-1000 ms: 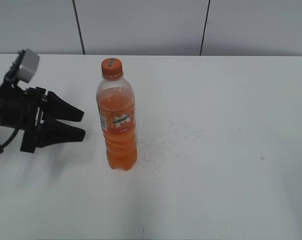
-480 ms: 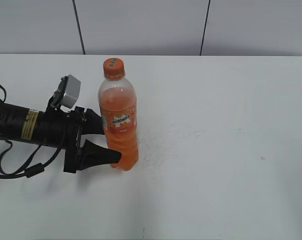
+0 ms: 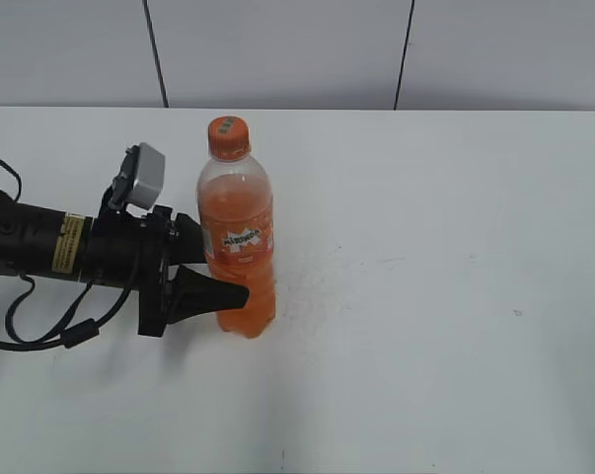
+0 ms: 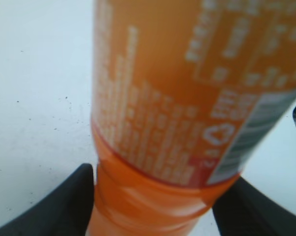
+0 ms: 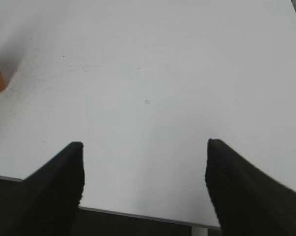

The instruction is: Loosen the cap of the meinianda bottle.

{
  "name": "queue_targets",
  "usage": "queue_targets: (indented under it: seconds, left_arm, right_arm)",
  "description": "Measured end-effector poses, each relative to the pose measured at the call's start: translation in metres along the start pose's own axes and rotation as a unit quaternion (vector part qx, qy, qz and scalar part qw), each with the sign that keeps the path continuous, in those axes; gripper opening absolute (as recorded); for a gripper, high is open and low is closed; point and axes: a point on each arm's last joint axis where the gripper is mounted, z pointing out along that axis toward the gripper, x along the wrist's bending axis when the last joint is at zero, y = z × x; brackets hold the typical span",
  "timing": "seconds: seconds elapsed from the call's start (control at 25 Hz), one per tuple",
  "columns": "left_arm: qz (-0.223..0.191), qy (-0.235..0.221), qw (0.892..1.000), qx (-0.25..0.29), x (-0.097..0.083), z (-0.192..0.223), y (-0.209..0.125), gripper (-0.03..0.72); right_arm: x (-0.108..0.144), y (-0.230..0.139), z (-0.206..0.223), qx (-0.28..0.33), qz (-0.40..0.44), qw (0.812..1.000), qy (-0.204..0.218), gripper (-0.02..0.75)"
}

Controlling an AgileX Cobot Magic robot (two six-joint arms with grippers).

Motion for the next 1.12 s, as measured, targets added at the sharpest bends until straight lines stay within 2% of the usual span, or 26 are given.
queue_targets:
  seconds: [0.16, 0.4, 0.6, 0.84, 0.96, 1.12]
  left_arm:
    - [0.004, -0.005, 1.0, 0.001, -0.002, 0.003, 0.001, 0.404]
    - [0.003, -0.004, 1.0, 0.001, -0.002, 0.003, 0.001, 0.402]
    - [0.004, -0.005, 1.0, 0.001, -0.002, 0.004, 0.001, 0.401]
    - [0.004, -0.005, 1.0, 0.001, -0.002, 0.004, 0.001, 0.4]
    - [0.004, -0.005, 1.0, 0.002, -0.002, 0.004, 0.001, 0.399]
    - [0.005, -0.006, 1.0, 0.002, -0.003, 0.004, 0.001, 0.398]
  right_arm:
    - [-0.004, 0.022, 0.008, 0.048, 0.004, 0.999, 0.008, 0.535]
    - [-0.018, 0.09, 0.044, 0.157, 0.023, 0.987, 0.032, 0.394]
    - [-0.035, 0.148, 0.109, 0.282, 0.037, 0.957, 0.061, 0.346]
    - [-0.047, 0.207, 0.182, 0.3, 0.034, 0.95, 0.077, 0.323]
    - [-0.022, 0.224, 0.207, 0.3, -0.005, 0.947, 0.111, 0.323]
    - [0.048, 0.243, 0.225, 0.291, -0.07, 0.938, 0.175, 0.322]
